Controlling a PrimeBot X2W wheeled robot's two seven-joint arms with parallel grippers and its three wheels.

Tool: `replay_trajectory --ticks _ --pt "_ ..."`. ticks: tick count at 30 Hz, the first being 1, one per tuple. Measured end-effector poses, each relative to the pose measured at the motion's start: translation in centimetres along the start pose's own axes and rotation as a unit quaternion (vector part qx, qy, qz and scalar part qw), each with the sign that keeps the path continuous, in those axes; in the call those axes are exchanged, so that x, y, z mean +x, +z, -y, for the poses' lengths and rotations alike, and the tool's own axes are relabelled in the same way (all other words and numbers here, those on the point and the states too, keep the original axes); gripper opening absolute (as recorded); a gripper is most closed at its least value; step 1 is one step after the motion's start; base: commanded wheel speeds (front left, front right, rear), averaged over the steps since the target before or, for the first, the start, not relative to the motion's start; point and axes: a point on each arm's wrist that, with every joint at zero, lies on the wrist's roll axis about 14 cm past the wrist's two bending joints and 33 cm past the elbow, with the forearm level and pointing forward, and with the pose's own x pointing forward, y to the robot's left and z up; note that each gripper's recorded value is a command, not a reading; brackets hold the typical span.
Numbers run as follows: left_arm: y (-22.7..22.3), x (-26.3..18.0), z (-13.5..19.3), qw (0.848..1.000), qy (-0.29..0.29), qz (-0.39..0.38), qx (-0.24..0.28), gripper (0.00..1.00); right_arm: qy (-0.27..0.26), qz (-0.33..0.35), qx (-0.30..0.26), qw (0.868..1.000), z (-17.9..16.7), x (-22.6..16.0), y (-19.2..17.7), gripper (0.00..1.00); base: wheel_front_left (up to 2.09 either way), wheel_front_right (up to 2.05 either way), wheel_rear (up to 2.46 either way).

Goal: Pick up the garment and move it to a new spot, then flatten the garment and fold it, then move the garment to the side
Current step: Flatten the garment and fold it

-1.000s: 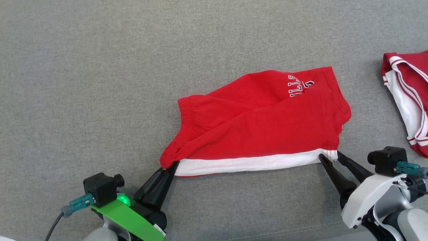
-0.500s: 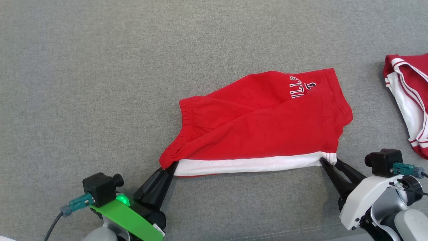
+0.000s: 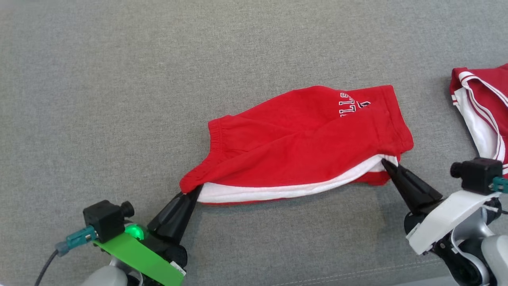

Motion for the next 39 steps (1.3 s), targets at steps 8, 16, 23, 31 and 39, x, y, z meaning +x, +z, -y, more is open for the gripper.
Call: replay_trajectory --ticks 8,16,23,31,39 --pt "6.9 -1.0 2.9 0.995 -0.039 0.073 0.054 0.0 0.049 0.158 0.062 0.984 -2.2 -3.4 9.8 0.0 0.0 0.0 0.0" --pt "13.2 -2.0 7.9 0.982 -0.115 0.09 0.118 0.0 0.084 0.262 0.054 0.96 -2.8 -5.8 17.9 0.0 0.0 0.0 0.0" --pt "21.0 3.9 3.3 0.974 -0.09 0.07 0.194 0.0 0.096 0.301 0.026 0.948 -2.7 2.4 25.6 0.0 0.0 0.0 0.0" --pt "29.2 13.0 -5.3 0.964 0.025 0.111 0.239 0.0 0.085 0.367 0.048 0.925 -4.1 14.7 33.8 0.0 0.0 0.0 0.0" --pt "37.7 16.0 -7.2 0.898 0.062 0.281 0.333 0.0 0.132 0.452 0.098 0.877 -6.6 19.4 38.2 0.0 0.0 0.0 0.0"
